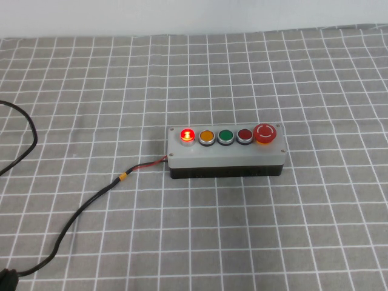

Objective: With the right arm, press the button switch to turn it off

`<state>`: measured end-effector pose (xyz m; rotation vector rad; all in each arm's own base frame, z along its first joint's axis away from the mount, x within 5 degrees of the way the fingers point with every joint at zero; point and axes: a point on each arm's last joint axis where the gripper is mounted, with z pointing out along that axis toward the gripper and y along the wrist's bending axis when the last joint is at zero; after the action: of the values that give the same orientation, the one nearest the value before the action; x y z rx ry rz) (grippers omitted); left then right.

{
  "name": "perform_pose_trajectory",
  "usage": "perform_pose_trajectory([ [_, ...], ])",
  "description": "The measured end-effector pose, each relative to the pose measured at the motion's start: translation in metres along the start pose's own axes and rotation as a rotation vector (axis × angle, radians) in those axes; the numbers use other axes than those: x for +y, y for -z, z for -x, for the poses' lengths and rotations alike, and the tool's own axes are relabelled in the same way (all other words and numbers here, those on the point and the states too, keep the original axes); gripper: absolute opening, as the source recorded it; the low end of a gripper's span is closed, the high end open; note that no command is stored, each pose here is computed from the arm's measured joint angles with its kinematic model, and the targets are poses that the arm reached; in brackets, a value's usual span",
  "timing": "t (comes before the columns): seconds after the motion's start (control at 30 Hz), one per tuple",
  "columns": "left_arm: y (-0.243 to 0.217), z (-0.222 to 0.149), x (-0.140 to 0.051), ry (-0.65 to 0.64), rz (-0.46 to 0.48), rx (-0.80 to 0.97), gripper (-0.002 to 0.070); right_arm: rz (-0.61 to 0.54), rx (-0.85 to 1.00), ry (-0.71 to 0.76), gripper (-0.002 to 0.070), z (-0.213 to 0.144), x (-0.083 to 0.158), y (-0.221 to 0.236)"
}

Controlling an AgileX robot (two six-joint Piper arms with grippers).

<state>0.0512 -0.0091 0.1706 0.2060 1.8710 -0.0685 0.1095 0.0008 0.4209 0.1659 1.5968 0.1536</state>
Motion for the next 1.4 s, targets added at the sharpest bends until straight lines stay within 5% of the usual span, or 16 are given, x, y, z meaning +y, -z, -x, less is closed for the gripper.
perform_pose_trajectory([
  [0.27,0.0,0.0,0.0,0.0,0.0,0.0,-0.0004,-0.014,0.434,0.051,-0.0016,-0.045,0.003,-0.078],
  [0.5,0.0,0.0,0.0,0.0,0.0,0.0,-0.0004,0.248,0.601,-0.109,-0.0016,-0.078,0.028,-0.118],
  [0.67,0.0,0.0,0.0,0.0,0.0,0.0,-0.0004,0.519,0.619,-0.084,-0.0016,-0.095,0.048,-0.139],
  [0.97,0.0,0.0,0.0,0.0,0.0,0.0,-0.0004,0.706,0.763,0.029,-0.0016,-0.121,0.1,-0.181],
  [1.4,0.0,0.0,0.0,0.0,0.0,0.0,-0.0004,0.609,0.979,0.334,-0.0016,-0.129,0.203,-0.243],
])
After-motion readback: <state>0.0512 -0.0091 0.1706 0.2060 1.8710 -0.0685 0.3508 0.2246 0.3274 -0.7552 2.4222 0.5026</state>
